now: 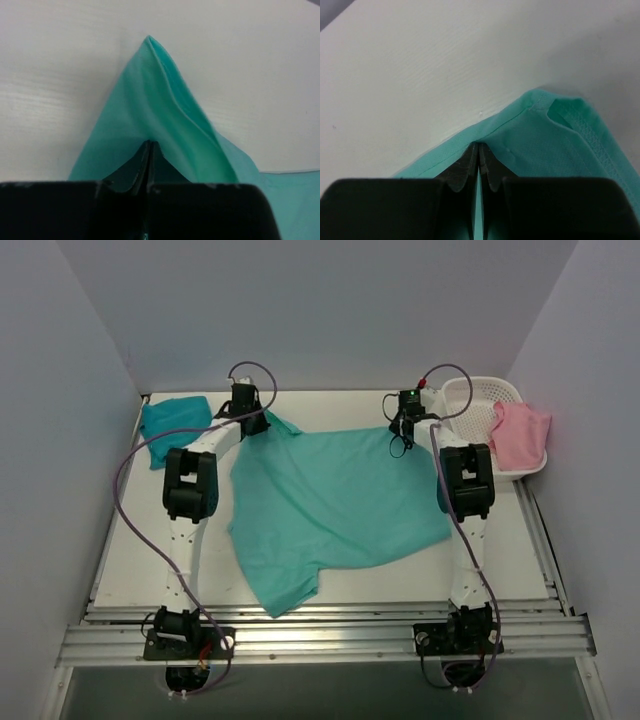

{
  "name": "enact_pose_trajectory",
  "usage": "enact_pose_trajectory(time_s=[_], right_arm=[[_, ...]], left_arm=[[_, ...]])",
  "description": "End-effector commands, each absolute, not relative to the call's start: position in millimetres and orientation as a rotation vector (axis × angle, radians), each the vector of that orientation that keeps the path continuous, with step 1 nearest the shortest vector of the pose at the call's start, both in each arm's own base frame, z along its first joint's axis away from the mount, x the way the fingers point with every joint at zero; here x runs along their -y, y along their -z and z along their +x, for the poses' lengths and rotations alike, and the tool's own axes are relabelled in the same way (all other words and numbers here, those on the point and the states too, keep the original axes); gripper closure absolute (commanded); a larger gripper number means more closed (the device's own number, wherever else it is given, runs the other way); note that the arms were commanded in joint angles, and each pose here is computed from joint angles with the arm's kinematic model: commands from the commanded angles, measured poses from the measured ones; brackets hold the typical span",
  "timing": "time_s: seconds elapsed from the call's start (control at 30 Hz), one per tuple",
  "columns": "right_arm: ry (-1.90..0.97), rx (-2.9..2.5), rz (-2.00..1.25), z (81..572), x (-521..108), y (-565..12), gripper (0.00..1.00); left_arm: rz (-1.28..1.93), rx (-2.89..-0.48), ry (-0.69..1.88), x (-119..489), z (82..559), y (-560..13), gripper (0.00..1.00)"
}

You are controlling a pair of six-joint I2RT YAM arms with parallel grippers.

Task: Fold and stack the t-shirts
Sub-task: Flatten the tshirt out

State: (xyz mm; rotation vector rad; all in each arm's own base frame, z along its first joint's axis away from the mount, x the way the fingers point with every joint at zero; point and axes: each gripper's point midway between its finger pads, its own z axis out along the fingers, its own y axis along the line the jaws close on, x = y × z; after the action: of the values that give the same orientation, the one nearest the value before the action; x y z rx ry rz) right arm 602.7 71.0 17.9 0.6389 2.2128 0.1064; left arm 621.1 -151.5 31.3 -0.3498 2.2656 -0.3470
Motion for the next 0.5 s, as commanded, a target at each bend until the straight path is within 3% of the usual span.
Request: enact_pose_trajectory(time_s=[0.0,0.07,0.1,0.17,0.2,0.23,0.27,0.3,0.33,0.37,0.47], right_arm=[[-0.059,-2.321,0.726,589.0,-47.2,24.8,1.0],[-0.057,-2.279,0.772,601.9,-34.3,16.7,1.0],[-0.054,-2.272,0.783,606.3,-31.4,20.0,1.0],[-0.073,-2.207,0.774,629.2,-26.6,-0.4,1.0],[-0.092,-2.208,0.761,634.8,-28.0,-0.2,0.95],[-0.118,-2.206,0.739,639.6,-31.0,-6.5,0.61],[-0.137,-2.193,0.721,644.1,-31.7,-16.1,0.4],[-0.136,-2.161,0.712,643.3,-31.3,-36.2,0.26],[-0.158,-2.11,0.699,646.8,-32.5,-54.0,0.0],[-0.186,-2.032,0.678,648.9,-33.2,-94.8,0.0],[-0.198,-2.011,0.652,634.4,-36.5,-121.4,0.0]], left_arm=[[-0.345,-2.254,0.262,128.0,647.5,-42.6,0.96],[-0.344,-2.213,0.185,113.4,675.0,-52.9,0.95],[-0.338,-2.282,0.148,105.9,672.9,-17.0,0.93],[-0.337,-2.139,0.253,106.5,697.8,-78.3,0.91],[-0.38,-2.12,0.277,97.2,700.9,-85.1,0.87],[-0.378,-2.045,0.307,96.2,706.2,-123.6,0.76],[-0.389,-2.1,0.303,95.0,699.5,-102.7,0.71],[-0.373,-2.017,0.321,96.4,708.2,-123.7,0.65],[-0.353,-1.927,0.341,96.6,702.3,-181.0,0.59],[-0.365,-1.978,0.311,93.4,690.6,-157.6,0.47],[-0.36,-1.875,0.318,89.0,673.3,-227.4,0.36]])
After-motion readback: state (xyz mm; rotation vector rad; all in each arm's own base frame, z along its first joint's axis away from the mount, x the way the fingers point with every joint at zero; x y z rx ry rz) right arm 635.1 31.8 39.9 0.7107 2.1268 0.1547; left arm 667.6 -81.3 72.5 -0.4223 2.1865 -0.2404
